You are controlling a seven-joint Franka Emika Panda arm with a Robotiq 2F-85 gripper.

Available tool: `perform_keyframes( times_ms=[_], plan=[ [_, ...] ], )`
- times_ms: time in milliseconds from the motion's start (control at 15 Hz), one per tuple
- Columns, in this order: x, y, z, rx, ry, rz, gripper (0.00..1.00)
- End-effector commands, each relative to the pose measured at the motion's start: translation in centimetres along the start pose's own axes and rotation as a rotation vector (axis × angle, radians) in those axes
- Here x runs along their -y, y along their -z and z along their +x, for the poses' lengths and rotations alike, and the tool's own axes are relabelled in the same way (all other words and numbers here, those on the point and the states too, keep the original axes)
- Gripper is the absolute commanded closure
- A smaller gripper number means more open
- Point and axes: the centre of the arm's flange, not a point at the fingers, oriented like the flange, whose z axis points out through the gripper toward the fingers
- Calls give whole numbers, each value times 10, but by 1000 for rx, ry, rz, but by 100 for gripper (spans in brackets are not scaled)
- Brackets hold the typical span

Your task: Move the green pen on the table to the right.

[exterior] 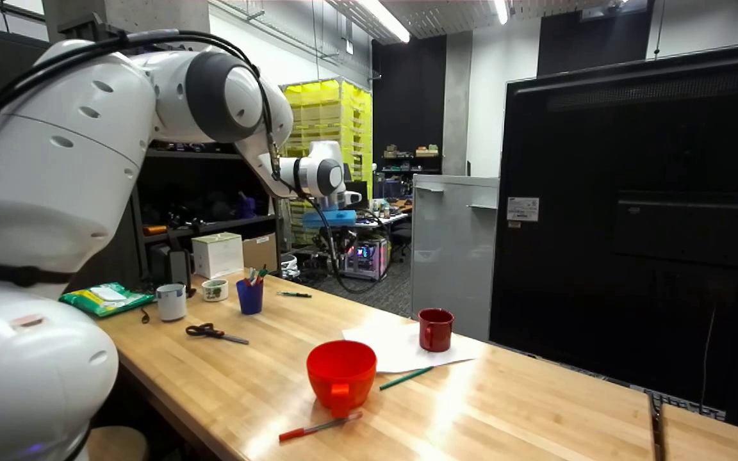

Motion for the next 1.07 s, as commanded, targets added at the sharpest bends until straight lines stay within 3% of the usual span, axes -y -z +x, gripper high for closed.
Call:
perform_keyframes(
  times_ms=[0,533,1000],
  plan=[
    [-35,54,-14,-31,-113,-21,97],
    [-152,135,-75,-97,-444,-115,97],
    [-235,140,-151,-103,-750,-122,97]
  ],
)
